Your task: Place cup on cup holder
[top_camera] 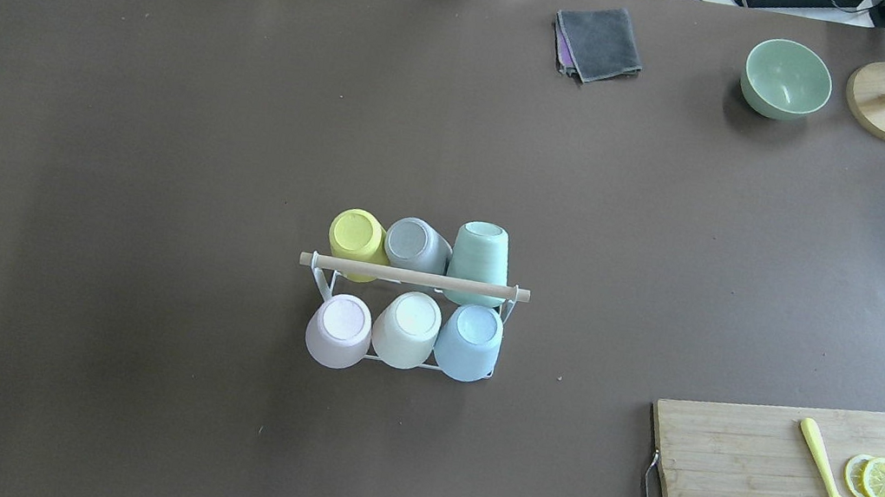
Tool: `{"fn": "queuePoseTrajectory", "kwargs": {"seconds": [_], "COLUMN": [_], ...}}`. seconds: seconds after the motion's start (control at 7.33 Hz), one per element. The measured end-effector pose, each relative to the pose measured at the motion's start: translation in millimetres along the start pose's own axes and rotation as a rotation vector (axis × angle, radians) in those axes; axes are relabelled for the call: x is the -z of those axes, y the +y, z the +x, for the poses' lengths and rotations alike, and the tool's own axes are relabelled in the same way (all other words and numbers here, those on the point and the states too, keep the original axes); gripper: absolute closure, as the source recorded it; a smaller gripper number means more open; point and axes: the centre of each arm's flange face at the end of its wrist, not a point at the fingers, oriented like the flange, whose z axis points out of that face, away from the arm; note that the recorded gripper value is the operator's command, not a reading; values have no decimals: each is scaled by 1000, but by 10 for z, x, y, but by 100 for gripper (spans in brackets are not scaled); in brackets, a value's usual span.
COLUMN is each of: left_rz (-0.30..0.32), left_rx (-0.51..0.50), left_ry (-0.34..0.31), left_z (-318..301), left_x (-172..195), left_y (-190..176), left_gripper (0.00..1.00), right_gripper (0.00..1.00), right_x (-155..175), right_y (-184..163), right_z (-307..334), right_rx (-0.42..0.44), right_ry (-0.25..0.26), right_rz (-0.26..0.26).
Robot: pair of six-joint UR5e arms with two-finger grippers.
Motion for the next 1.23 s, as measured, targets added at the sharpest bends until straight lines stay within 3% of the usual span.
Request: {"fn": "queuePoseTrajectory", "kwargs": {"seconds": [0.27,0.55,1.23], "left_rz": [6,5,-15], "left_rx": [17,34,85], "left_ry": [57,73,131], "left_z": [-46,-94,-136], "left_x": [-56,-92,-119], "left_y": [465,830,1019], "left_gripper": [1,1,1], "right_gripper": [0,0,0], "right_x": [33,50,37], "right_y": [56,68,104], "right_z": [90,113,132], "right_rx": [-15,-19,-25], "right_ry": [-11,-11,-12], "right_rz": [8,11,9]}}
